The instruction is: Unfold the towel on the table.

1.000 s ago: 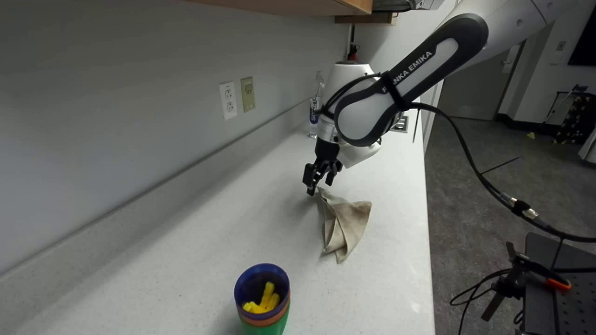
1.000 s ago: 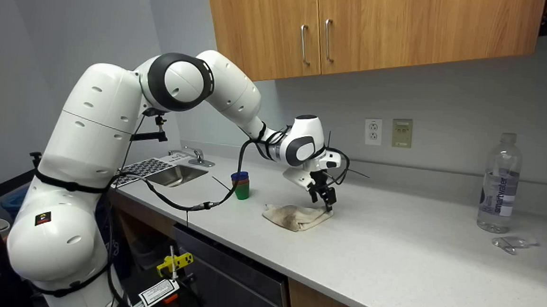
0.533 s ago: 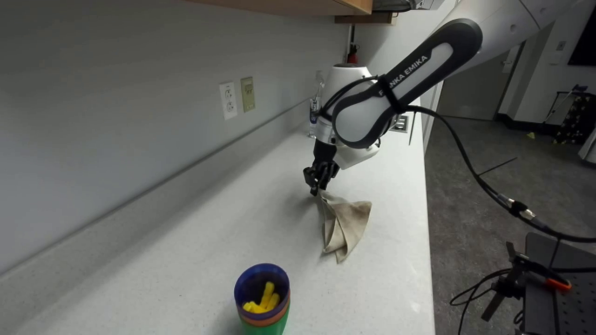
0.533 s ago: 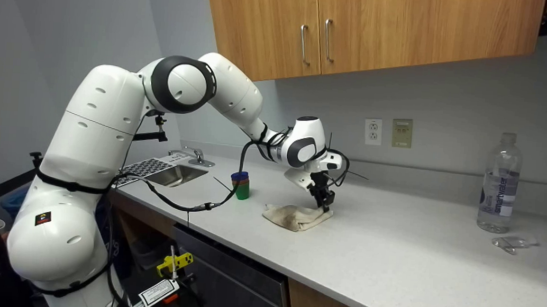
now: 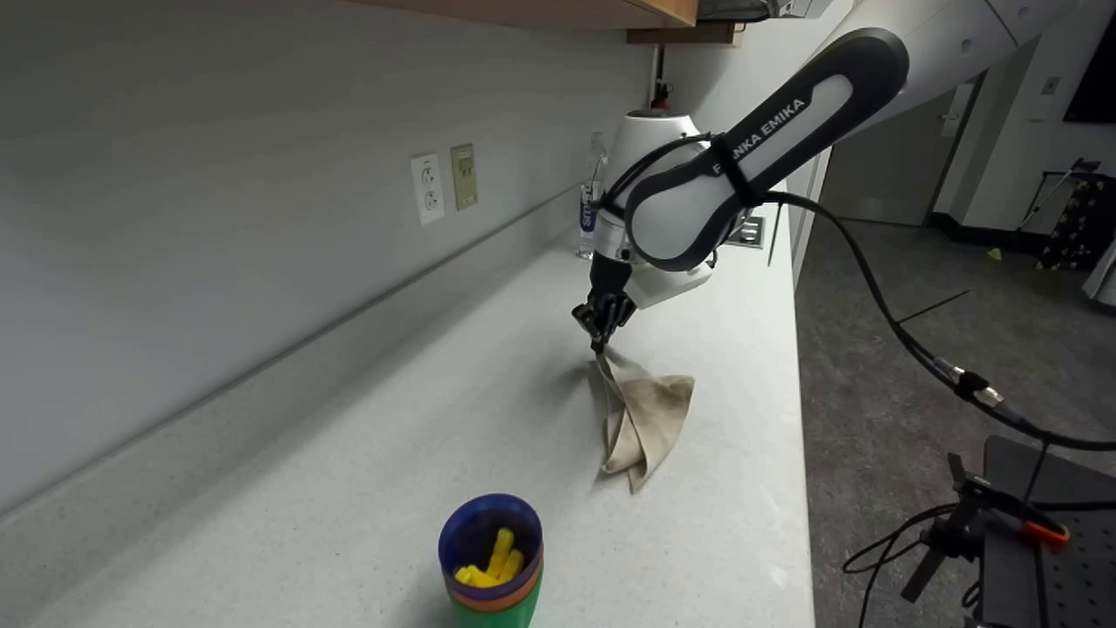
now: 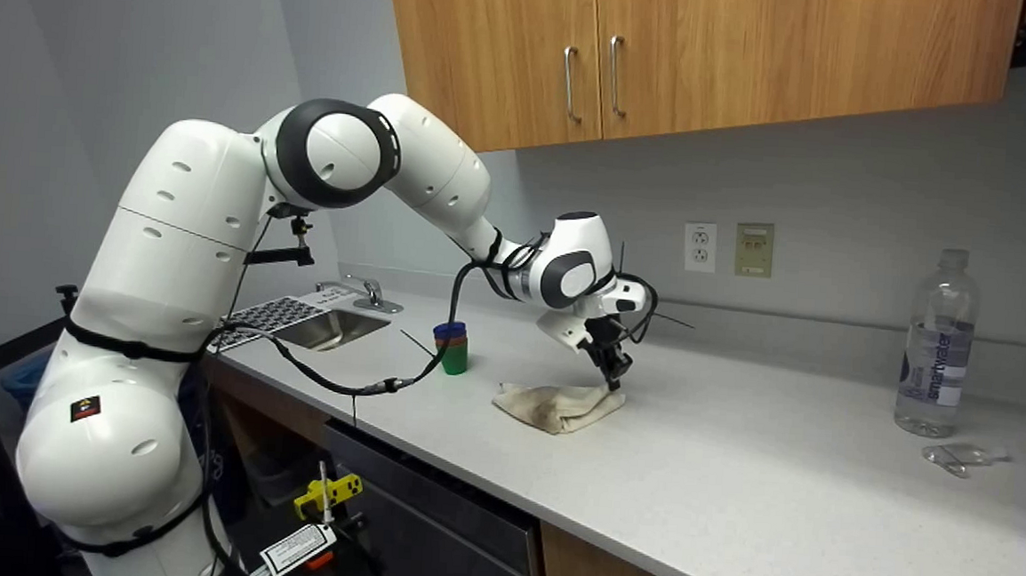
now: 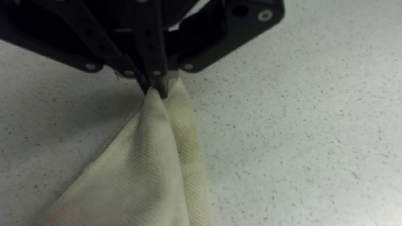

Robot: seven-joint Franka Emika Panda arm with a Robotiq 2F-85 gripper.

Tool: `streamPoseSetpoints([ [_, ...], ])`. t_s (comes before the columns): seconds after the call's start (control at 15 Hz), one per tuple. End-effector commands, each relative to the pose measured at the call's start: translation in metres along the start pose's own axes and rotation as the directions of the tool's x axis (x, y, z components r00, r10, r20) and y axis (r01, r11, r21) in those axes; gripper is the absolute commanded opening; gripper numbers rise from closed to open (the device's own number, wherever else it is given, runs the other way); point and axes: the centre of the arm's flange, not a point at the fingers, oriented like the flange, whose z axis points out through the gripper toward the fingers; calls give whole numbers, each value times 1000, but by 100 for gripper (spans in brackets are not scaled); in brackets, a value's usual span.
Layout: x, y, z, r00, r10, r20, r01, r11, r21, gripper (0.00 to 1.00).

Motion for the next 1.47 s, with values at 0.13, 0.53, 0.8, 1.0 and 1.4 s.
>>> streamPoseSetpoints([
  [0.13,-26,-12,-73,999,-33,1,33,999,12,1],
  [0.53,-82,-12,-108,991,-76,113,78,997,-15,1],
  [0.8,-123,-11,-112,974,-104,204,114,993,-38,1],
  [1.0,-155,-10,-109,952,-118,284,136,990,-44,1],
  [1.4,-193,13,-88,924,-92,372,129,989,-74,1],
])
